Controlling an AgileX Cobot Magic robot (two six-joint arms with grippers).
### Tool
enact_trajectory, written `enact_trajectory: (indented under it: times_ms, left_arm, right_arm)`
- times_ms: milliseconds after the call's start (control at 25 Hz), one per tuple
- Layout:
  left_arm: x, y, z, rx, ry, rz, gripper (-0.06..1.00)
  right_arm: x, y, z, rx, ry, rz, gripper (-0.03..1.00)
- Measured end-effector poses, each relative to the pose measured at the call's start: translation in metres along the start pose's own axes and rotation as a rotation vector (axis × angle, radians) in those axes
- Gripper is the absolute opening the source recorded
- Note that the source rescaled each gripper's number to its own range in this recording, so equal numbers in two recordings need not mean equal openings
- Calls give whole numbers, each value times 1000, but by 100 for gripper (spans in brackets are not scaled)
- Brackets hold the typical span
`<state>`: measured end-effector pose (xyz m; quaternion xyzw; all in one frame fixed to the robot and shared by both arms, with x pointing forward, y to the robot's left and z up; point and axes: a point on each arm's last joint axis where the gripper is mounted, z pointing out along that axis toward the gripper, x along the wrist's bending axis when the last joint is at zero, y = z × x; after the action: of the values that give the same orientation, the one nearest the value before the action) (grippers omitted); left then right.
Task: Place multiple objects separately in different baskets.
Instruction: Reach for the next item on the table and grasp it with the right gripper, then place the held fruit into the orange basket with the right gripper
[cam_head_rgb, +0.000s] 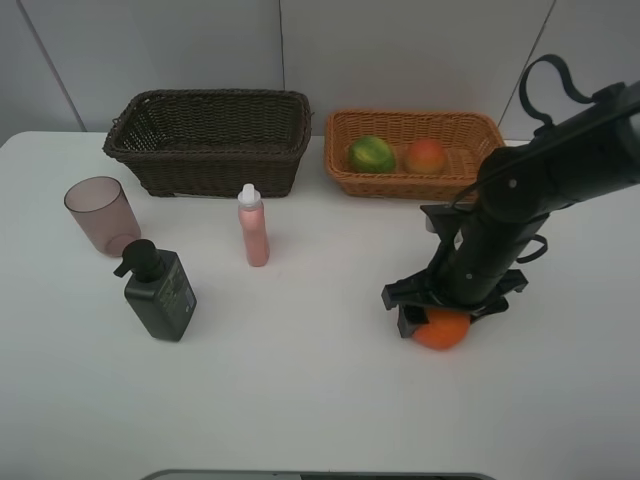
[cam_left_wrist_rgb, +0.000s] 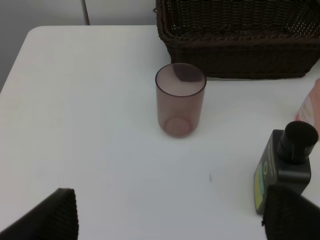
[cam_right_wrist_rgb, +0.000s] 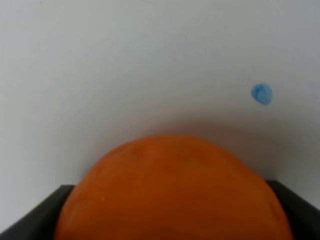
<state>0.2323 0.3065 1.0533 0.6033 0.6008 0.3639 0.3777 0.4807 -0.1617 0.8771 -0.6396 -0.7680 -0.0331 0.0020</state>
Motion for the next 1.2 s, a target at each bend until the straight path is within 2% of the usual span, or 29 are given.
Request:
enact_trajectory:
  times_ms: [520,800,1200]
  left_arm:
    - [0,0,0,0,0,0,96]
    - [0,0,0,0,0,0,96]
    - [0,0,0,0,0,0,96]
  right_arm:
    - [1,4,-6,0,-1,-4,37]
    - [0,43,-50,-34,-21,-7,37]
    - [-40,108,-119,-260,-115,36,37]
